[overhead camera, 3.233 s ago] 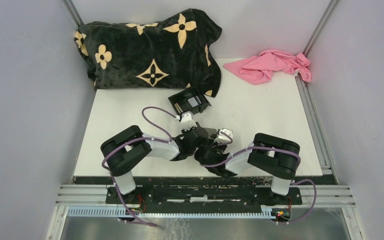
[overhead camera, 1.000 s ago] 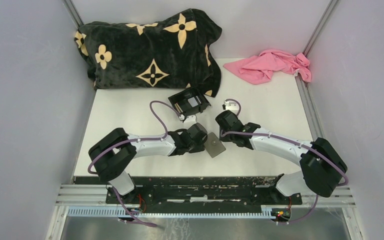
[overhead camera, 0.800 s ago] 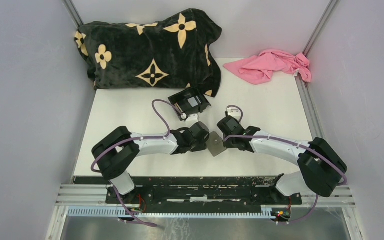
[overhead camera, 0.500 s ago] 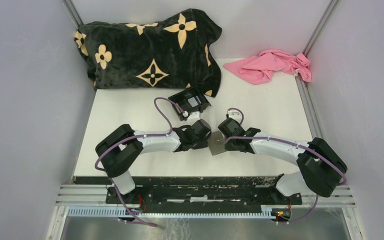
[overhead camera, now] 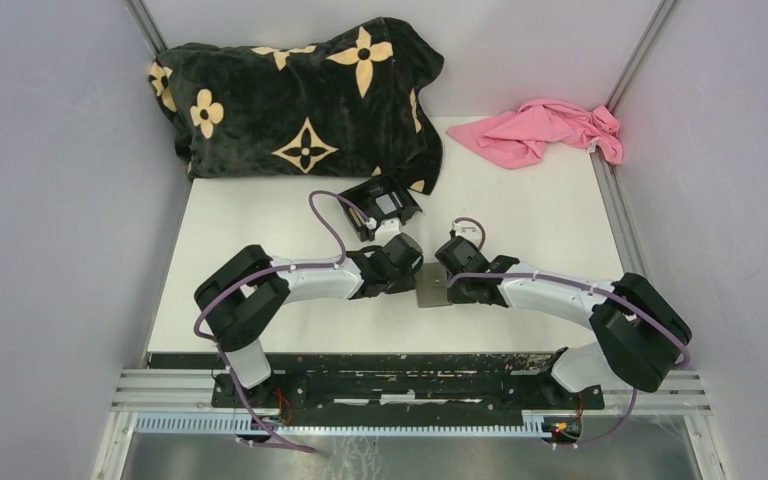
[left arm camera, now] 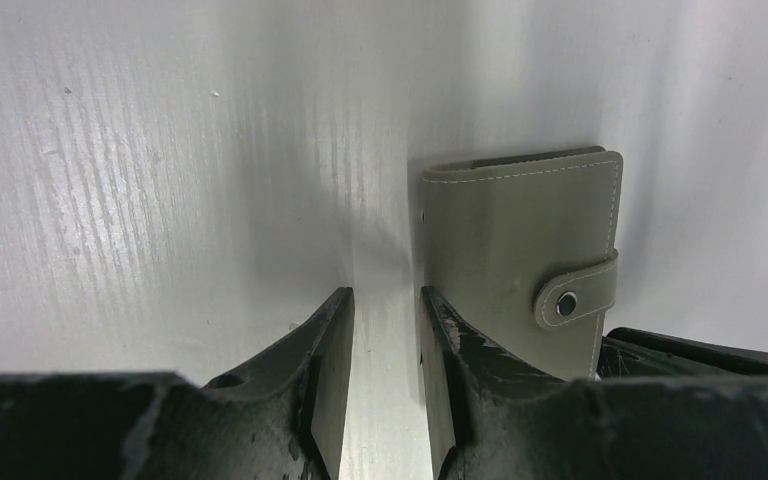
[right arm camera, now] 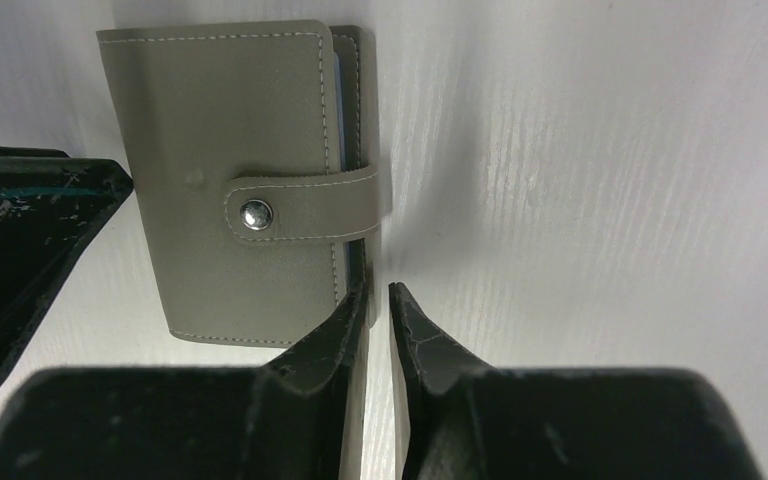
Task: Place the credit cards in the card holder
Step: Adjust the card holder at the center of the board, then reset both arms
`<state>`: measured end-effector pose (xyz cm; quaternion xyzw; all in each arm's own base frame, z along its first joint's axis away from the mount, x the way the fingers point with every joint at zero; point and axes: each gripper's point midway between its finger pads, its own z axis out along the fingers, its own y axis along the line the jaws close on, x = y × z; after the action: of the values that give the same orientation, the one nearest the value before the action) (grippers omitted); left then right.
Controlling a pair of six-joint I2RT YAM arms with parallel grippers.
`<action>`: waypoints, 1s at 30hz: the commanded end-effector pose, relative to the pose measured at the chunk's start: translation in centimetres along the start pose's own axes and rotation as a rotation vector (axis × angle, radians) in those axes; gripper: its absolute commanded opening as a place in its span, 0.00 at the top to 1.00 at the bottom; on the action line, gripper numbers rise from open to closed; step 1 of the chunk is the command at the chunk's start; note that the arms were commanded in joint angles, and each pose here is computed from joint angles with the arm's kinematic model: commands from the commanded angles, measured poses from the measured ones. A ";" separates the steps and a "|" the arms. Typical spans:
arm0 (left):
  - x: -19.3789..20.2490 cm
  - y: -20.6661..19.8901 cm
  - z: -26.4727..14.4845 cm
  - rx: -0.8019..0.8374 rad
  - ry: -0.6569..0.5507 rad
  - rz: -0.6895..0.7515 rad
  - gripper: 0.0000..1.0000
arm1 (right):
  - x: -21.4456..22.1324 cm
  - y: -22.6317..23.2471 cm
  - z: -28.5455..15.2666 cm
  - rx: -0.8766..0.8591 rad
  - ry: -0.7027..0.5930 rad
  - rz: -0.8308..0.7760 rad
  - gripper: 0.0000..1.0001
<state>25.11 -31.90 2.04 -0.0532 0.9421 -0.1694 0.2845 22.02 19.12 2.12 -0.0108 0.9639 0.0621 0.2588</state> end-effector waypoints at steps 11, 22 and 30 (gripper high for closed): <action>-5.6 2.5 -7.6 -0.113 -0.166 0.070 0.58 | -7.8 -0.5 -5.3 0.046 -0.228 -0.033 0.60; -16.0 6.1 -16.5 -0.251 -0.545 0.106 0.00 | -19.0 -6.9 -8.7 0.204 -0.375 0.006 0.23; -19.8 10.5 -18.7 -0.202 -0.707 0.005 0.01 | -21.6 -10.7 -11.1 0.272 -0.464 0.128 0.00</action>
<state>30.29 -15.13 20.49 -0.1277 0.8372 -0.0465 0.5298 35.76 7.86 18.71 0.0873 0.8937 -0.0397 0.4383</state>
